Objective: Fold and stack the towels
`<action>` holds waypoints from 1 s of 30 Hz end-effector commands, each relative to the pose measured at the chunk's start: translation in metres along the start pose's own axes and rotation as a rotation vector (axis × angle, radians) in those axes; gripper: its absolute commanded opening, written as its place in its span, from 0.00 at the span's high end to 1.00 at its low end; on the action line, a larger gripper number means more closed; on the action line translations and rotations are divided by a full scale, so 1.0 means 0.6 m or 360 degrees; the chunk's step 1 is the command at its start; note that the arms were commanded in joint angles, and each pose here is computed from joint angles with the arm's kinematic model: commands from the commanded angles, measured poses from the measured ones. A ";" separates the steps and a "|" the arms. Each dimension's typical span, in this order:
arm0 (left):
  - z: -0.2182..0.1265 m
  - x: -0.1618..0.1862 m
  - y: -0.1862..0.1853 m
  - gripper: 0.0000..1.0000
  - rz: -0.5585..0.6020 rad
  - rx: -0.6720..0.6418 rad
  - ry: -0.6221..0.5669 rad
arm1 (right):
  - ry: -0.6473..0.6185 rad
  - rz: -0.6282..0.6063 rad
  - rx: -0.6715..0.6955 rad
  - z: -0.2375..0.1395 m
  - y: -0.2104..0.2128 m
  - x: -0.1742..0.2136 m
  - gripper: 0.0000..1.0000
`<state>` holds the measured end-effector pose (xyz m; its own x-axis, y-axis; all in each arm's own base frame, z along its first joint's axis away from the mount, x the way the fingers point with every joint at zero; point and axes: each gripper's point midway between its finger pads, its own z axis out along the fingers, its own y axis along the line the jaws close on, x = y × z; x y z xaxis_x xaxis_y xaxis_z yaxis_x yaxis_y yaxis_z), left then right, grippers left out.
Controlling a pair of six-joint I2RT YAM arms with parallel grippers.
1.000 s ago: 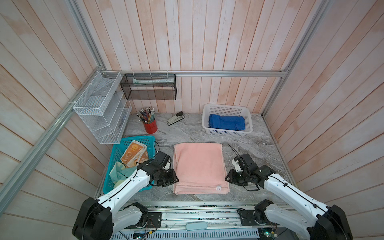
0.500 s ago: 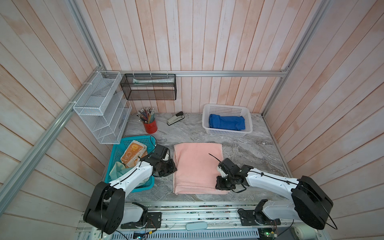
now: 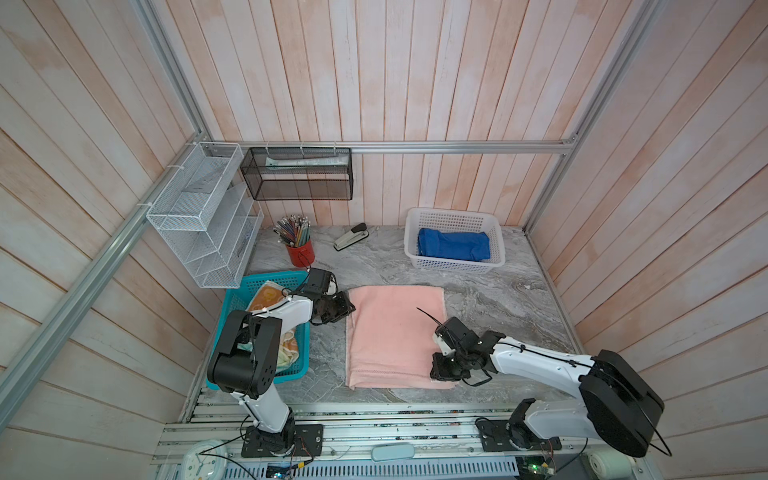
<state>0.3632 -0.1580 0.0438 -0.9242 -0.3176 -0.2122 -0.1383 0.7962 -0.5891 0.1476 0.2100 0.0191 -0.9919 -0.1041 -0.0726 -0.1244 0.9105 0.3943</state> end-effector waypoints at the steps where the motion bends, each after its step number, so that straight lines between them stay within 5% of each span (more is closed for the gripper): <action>1: 0.004 -0.023 -0.018 0.66 0.0091 0.0100 -0.0032 | 0.0097 0.0002 0.0132 0.023 -0.038 0.028 0.80; 10: 0.024 -0.037 -0.021 0.68 0.0096 0.0181 -0.0016 | 0.0135 -0.0006 0.0168 0.028 -0.048 0.036 0.82; 16: 0.016 -0.062 -0.020 1.00 0.0114 0.0186 -0.0043 | 0.0144 0.0001 0.0222 0.023 -0.062 0.044 0.82; 26: 0.003 -0.098 0.027 1.00 0.0154 0.0001 0.0010 | 0.0145 0.0018 0.0302 0.017 -0.081 0.051 0.82; 30: -0.006 -0.105 0.038 0.78 0.0187 -0.0089 -0.0013 | 0.0124 0.0016 0.0319 0.009 -0.081 0.047 0.80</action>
<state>0.4195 -0.1284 0.0504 -0.9260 -0.2542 -0.2791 -0.0509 0.8167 -0.5748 0.1487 0.2118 0.0188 -0.9882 -0.1254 -0.0880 -0.1502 0.9058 0.3961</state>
